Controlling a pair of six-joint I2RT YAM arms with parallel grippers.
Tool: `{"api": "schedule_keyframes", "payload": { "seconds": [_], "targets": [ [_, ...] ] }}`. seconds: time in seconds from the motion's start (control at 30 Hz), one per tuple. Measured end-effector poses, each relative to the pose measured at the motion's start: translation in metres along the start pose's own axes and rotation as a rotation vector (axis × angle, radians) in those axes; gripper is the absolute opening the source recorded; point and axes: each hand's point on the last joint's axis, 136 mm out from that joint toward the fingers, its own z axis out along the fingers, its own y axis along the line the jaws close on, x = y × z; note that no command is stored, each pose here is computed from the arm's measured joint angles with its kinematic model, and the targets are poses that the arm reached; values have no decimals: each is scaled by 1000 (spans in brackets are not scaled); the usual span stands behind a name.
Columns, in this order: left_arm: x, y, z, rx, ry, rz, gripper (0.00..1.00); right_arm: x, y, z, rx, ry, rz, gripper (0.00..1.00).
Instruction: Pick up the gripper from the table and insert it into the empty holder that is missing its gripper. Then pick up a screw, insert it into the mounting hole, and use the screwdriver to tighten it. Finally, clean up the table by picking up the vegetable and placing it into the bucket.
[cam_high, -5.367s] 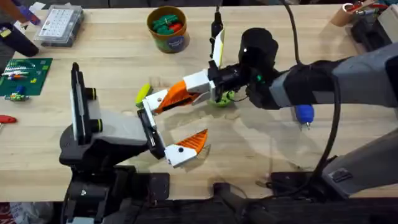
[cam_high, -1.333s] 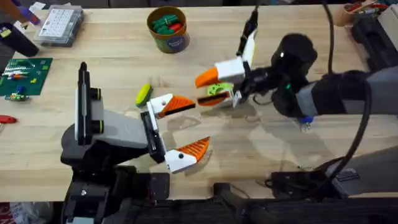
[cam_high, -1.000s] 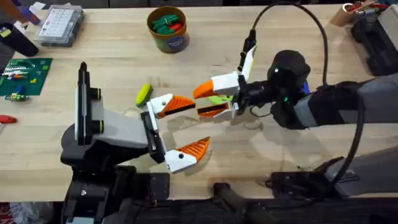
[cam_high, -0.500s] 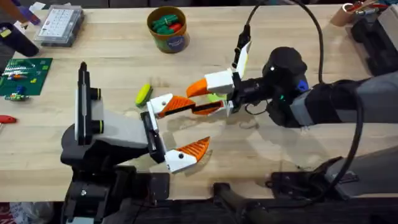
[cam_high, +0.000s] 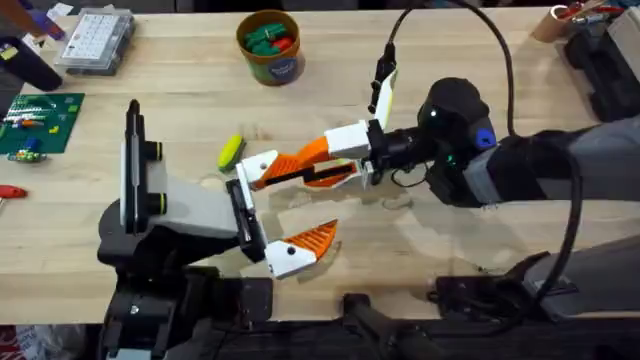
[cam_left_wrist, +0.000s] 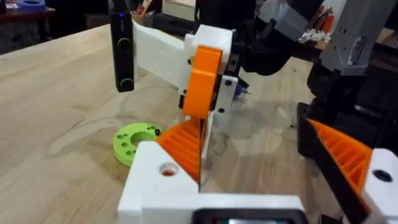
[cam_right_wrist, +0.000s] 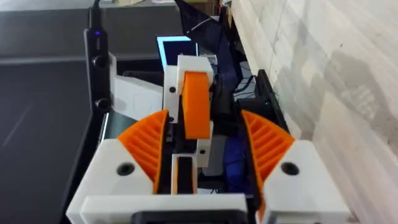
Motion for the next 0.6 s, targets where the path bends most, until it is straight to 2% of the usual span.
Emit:
{"api": "schedule_keyframes", "payload": {
  "seconds": [0.1, 0.2, 0.37, 0.5, 0.57, 0.6],
  "targets": [
    [0, 0, 0, 0, 0, 0, 985, 0, 0, 0, 0, 0, 1, 621],
    [0, 0, 0, 0, 0, 0, 986, -1, 1, 0, -1, 0, -1, 497],
    [0, 0, 0, 0, 0, 0, 986, -3, 5, 1, -6, -1, -15, 440],
    [0, 0, 0, 0, 0, -1, 986, -3, 5, 1, -7, 0, -14, 142],
    [0, 0, 0, 0, 0, -3, 986, -4, 6, 1, -9, -1, -21, 30],
    [0, 0, 0, 0, 0, -5, 986, -4, 7, 1, -10, -1, -20, 15]
  ]
}}
